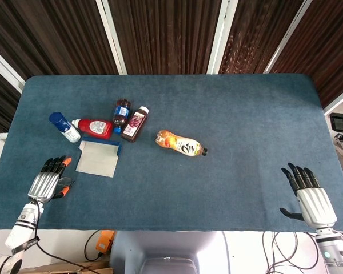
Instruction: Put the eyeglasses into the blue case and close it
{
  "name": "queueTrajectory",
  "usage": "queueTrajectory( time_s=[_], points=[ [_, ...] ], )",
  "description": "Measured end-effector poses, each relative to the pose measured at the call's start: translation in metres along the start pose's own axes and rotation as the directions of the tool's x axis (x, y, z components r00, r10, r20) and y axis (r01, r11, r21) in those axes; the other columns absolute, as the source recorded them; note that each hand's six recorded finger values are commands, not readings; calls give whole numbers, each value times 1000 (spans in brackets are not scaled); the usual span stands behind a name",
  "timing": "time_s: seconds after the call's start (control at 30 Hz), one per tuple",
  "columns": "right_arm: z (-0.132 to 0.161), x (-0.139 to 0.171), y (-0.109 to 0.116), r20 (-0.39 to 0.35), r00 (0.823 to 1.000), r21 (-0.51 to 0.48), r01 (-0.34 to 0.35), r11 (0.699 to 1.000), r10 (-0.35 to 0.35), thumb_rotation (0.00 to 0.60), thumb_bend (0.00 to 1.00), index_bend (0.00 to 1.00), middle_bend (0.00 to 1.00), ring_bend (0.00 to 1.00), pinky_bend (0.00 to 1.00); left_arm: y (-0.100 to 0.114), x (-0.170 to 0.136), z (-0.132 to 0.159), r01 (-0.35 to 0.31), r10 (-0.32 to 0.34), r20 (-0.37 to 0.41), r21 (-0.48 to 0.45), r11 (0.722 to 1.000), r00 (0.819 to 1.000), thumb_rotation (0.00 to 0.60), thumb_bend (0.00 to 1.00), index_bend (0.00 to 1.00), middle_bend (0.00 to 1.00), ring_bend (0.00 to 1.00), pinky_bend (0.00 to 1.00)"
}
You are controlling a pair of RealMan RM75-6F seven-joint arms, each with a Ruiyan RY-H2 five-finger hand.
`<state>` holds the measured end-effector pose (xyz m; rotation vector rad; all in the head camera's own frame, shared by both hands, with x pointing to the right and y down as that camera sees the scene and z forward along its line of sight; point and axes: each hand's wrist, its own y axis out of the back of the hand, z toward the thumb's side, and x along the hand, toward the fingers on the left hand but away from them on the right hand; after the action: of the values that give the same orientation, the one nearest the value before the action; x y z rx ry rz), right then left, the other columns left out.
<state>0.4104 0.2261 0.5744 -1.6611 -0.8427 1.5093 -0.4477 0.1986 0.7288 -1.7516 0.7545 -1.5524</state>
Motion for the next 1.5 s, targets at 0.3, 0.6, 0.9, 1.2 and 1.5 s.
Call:
queueTrajectory(
  time_s=[0.3, 0.6, 0.9, 1.2, 1.5],
  points=[
    [-3, 0, 2, 6, 1000, -5, 1, 1000, -1, 600, 67, 0, 0, 0, 0, -1, -1, -2, 65, -66, -23, -12, 998, 998, 600, 320, 168, 0, 0, 66],
    [-1, 2, 2, -4, 1000, -7, -2, 1000, 2, 600, 66, 0, 0, 0, 0, 21, -17, -13, 76, -75, -61, 7, 997, 995, 600, 376, 264, 0, 0, 75],
    [-1, 3, 1, -7, 1000, -8, -4, 1000, 4, 600, 66, 0, 0, 0, 0, 21, -18, -35, 113, -109, -130, 25, 993, 986, 600, 377, 277, 0, 0, 76],
    [-1, 3, 1, -11, 1000, -10, -11, 1000, 11, 600, 67, 0, 0, 0, 0, 23, -17, -54, 126, -113, -171, 68, 990, 979, 600, 376, 362, 14, 0, 83],
    [0, 3, 0, -14, 1000, -9, -14, 1000, 14, 600, 66, 0, 0, 0, 0, 22, -17, -62, 122, -109, -172, 70, 990, 979, 600, 376, 399, 43, 0, 95]
  ],
)
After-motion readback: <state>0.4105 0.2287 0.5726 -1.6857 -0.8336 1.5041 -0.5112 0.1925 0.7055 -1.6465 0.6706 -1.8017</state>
